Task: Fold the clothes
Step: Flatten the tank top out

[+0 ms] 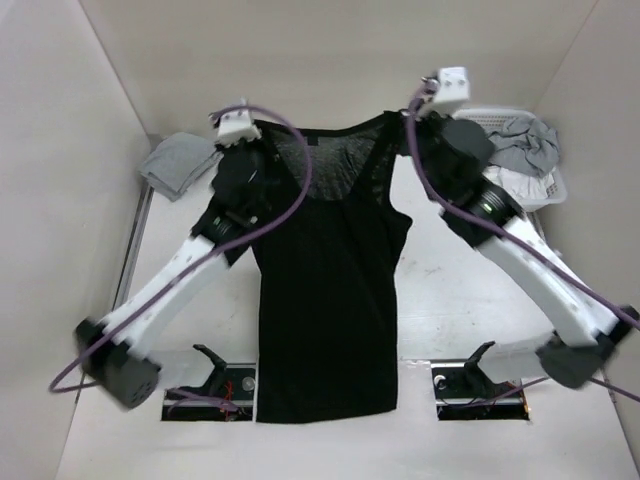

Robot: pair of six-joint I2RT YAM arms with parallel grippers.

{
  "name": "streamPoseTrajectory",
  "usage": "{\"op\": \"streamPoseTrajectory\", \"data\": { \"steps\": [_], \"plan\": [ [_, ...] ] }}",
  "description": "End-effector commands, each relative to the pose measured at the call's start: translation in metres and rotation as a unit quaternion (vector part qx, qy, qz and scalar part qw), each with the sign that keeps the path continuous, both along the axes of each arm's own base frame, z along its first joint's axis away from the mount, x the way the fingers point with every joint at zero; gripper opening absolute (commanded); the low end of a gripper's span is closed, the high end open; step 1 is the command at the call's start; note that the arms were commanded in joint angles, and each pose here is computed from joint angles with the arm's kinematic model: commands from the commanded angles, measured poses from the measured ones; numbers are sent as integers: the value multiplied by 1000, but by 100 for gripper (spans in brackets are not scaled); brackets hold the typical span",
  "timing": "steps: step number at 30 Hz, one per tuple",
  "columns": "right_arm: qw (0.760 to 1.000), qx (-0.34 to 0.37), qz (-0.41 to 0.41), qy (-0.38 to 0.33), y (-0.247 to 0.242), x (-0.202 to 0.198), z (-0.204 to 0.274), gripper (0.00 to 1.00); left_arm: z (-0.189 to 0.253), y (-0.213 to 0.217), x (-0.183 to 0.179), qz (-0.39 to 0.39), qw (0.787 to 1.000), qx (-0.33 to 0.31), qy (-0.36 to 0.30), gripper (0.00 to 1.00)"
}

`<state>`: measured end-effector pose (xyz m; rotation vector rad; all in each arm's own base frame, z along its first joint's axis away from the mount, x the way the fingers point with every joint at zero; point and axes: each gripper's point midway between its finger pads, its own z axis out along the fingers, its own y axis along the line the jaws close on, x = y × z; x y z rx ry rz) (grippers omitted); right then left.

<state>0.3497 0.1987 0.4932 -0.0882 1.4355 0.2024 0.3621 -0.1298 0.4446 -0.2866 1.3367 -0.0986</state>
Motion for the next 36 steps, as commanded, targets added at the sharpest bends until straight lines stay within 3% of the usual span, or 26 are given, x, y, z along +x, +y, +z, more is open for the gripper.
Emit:
{"op": "streamPoseTrajectory", "data": {
  "steps": [1, 3, 7, 9, 10, 12, 15, 17, 20, 21, 24, 25, 27, 30, 36],
  "plan": [
    [993, 31, 44, 101, 25, 81, -75, 0, -92, 15, 92, 5, 993, -36, 110, 4],
    [992, 22, 15, 127, 20, 134, -99, 0, -115, 24, 143, 16, 989, -37, 141, 4],
    [988, 18, -32, 151, 5, 209, -120, 1, -117, 24, 208, 28, 985, -23, 167, 8],
    [988, 25, -42, 150, 2, 231, -122, 13, -112, 25, 221, 27, 985, -20, 172, 22],
    [988, 31, -44, 148, 1, 235, -121, 24, -112, 26, 222, 27, 984, -19, 174, 31],
    [986, 42, -38, 155, 6, 229, -127, 38, -119, 29, 211, 29, 983, -28, 181, 40],
    [984, 56, -31, 164, 4, 208, -145, 41, -153, 26, 172, 18, 978, -46, 201, 42],
    [981, 69, -16, 180, 13, 178, -167, 32, -188, 19, 140, 6, 973, -56, 225, 42],
    [968, 87, 3, 237, 24, 122, -223, 5, -256, 2, 73, -24, 956, -73, 284, 35],
    [959, 101, 4, 264, 23, 100, -250, 0, -278, -1, 49, -32, 948, -83, 306, 33],
    [939, 123, -13, 322, 11, 54, -315, 0, -317, -3, -5, -64, 931, -97, 345, 31],
    [933, 126, -21, 338, 3, 41, -336, 1, -329, 0, -21, -67, 927, -92, 357, 31],
    [920, 134, -40, 365, -12, 19, -370, 12, -352, 11, -46, -64, 917, -102, 381, 34],
    [903, 144, -59, 400, -32, -1, -410, 30, -374, 9, -57, -70, 906, -118, 401, 36],
    [883, 157, -57, 438, -30, -12, -443, 33, -394, -16, -46, -89, 902, -136, 400, 35]
  ]
}}
